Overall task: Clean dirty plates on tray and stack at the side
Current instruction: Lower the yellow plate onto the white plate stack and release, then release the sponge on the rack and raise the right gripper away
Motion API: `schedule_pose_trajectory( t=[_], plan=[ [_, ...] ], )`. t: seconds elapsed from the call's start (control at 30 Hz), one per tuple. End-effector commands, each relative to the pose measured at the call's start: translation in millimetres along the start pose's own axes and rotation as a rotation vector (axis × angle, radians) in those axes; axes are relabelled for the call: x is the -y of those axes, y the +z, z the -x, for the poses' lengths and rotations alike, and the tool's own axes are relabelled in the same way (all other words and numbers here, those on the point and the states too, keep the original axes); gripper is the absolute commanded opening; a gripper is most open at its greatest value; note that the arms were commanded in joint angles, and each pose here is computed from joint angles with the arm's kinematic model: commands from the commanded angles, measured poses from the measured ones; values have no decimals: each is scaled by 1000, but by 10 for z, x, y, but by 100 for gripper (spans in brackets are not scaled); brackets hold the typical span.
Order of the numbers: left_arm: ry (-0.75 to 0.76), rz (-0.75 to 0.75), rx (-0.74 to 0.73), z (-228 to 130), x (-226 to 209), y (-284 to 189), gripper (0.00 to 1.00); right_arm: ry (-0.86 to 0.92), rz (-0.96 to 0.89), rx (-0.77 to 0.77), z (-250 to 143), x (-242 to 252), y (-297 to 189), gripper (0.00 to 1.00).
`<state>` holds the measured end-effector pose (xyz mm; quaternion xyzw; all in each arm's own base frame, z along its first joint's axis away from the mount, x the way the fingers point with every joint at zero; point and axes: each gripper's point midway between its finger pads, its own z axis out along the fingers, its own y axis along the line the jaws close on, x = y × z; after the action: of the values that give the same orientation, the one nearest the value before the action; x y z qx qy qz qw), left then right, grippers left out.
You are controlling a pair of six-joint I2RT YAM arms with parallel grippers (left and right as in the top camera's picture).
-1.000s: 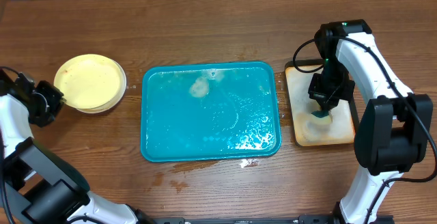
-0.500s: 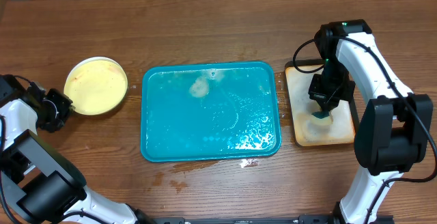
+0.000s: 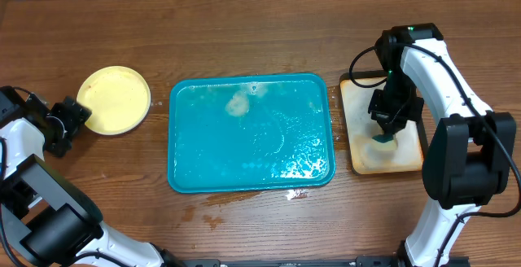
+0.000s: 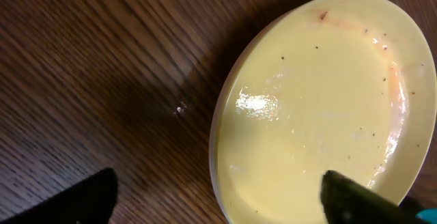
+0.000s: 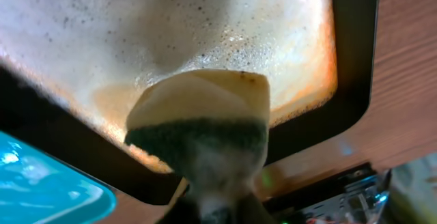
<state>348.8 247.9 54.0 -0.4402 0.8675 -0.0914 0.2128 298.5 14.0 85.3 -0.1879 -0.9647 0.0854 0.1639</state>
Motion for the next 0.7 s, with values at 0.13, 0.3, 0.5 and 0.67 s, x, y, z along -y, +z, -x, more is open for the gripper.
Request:
schedule_pose_trajectory(
  t=[0.13,0.3,0.5,0.67],
  plan=[
    [32,-143,-65,-166,369,49,100,-43,19,31,56,-34,-22,37],
    [109,-159,-101,-357,696,34,100,-50,35,64,117,-63,-72,38],
    [280,-229,-77,-586,1374,-183,100,-85,60,118,218,-110,-211,38],
    [445,-273,7,-757,2002,-609,100,-103,81,169,304,-143,-359,54]
  ],
)
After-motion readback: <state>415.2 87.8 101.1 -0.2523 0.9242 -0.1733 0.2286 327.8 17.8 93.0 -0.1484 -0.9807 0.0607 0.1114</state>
